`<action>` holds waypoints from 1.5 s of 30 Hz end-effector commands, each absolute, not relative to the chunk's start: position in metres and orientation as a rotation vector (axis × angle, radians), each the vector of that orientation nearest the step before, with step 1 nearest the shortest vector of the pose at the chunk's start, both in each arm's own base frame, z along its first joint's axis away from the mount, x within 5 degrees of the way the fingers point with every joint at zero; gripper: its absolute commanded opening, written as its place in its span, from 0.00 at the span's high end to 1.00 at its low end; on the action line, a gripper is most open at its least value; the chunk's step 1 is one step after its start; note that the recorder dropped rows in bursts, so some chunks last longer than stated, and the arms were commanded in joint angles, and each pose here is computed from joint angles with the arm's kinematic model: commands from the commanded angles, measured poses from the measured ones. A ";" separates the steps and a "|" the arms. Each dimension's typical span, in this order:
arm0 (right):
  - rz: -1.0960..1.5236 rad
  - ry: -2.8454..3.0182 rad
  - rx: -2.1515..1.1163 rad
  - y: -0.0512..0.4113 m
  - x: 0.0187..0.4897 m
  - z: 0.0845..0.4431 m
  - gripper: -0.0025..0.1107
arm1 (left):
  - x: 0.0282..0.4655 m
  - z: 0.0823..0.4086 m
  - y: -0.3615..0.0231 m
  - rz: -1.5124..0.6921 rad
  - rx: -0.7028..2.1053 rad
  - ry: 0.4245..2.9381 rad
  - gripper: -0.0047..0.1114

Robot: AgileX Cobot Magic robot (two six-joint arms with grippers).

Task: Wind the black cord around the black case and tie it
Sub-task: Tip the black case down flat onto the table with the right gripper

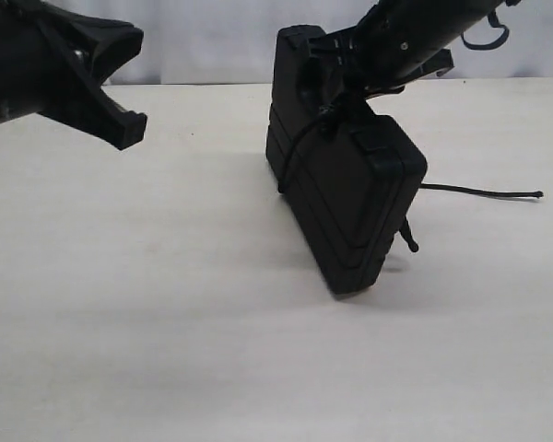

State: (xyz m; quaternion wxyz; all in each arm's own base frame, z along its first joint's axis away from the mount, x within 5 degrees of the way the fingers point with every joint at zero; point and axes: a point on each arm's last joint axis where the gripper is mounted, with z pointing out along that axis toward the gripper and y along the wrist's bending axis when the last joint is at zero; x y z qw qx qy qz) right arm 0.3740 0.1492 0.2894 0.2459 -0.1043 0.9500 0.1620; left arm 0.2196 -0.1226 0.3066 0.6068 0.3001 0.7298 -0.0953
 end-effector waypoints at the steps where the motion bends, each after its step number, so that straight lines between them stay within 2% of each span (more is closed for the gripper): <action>1: 0.525 2.554 -0.290 0.176 0.363 0.283 0.94 | 0.214 0.300 -0.114 -0.250 0.647 1.663 0.96; 10: 0.561 2.528 -0.322 0.217 0.345 0.250 0.94 | 0.214 0.298 -0.113 -0.245 0.647 1.674 0.96; 19: 0.585 2.613 -0.367 0.257 0.336 0.192 0.94 | 0.214 0.297 -0.113 -0.240 0.651 1.680 0.96; 25: 0.582 2.656 -0.367 0.268 0.335 0.165 0.94 | 0.214 0.297 -0.113 -0.231 0.661 1.683 0.96; 32: 0.568 2.601 -0.406 0.270 0.340 0.162 0.94 | 0.214 0.295 -0.112 -0.216 0.667 1.703 0.96; 34: 0.569 2.597 -0.440 0.271 0.341 0.167 0.85 | 0.214 0.295 -0.112 -0.214 0.671 1.701 0.96; 37: 0.585 2.625 -0.484 0.276 0.342 0.178 0.58 | 0.214 0.294 -0.111 -0.212 0.671 1.706 0.96; 38: 0.587 2.636 -0.513 0.277 0.342 0.184 0.52 | 0.214 0.294 -0.111 -0.211 0.671 1.708 0.96; 45: 0.604 2.613 -0.611 0.280 0.342 0.239 0.50 | 0.214 0.293 -0.111 -0.202 0.674 1.720 0.96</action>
